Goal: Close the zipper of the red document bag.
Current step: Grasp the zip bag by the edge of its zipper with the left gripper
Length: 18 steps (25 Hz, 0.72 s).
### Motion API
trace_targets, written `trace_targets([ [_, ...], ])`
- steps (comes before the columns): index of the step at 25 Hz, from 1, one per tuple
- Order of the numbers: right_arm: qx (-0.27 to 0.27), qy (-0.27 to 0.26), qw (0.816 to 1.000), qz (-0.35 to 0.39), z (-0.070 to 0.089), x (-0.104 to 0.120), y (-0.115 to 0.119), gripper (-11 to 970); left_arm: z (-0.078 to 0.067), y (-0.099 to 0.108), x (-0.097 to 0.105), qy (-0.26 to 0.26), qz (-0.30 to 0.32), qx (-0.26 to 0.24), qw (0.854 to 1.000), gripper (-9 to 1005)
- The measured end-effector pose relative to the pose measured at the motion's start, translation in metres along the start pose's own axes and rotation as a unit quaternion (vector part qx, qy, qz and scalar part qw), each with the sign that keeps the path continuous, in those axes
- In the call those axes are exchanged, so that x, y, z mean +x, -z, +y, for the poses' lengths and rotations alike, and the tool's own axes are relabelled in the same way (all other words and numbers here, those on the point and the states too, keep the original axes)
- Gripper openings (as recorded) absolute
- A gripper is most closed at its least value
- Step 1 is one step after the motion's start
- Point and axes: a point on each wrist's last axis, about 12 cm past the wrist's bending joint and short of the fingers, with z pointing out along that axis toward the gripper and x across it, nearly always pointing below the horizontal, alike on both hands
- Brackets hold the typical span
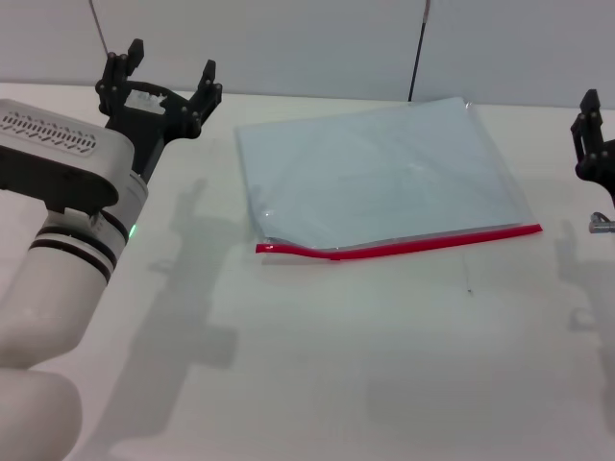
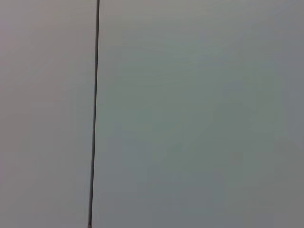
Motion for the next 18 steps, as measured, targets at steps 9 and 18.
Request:
trace_targets([
  [9, -0.002, 0.000, 1.000, -0.001, 0.0009, -0.0006, -0.0010, 572, 0.0006, -0.0009, -0.0006, 0.011, 0.002, -0.007, 1.000, 877],
  [18, -0.002, -0.001, 1.000, 0.002, 0.0012, -0.0006, -0.0034, 572, -0.0020, -0.0027, -0.0050, 0.015, -0.004, -0.004, 1.000, 876],
])
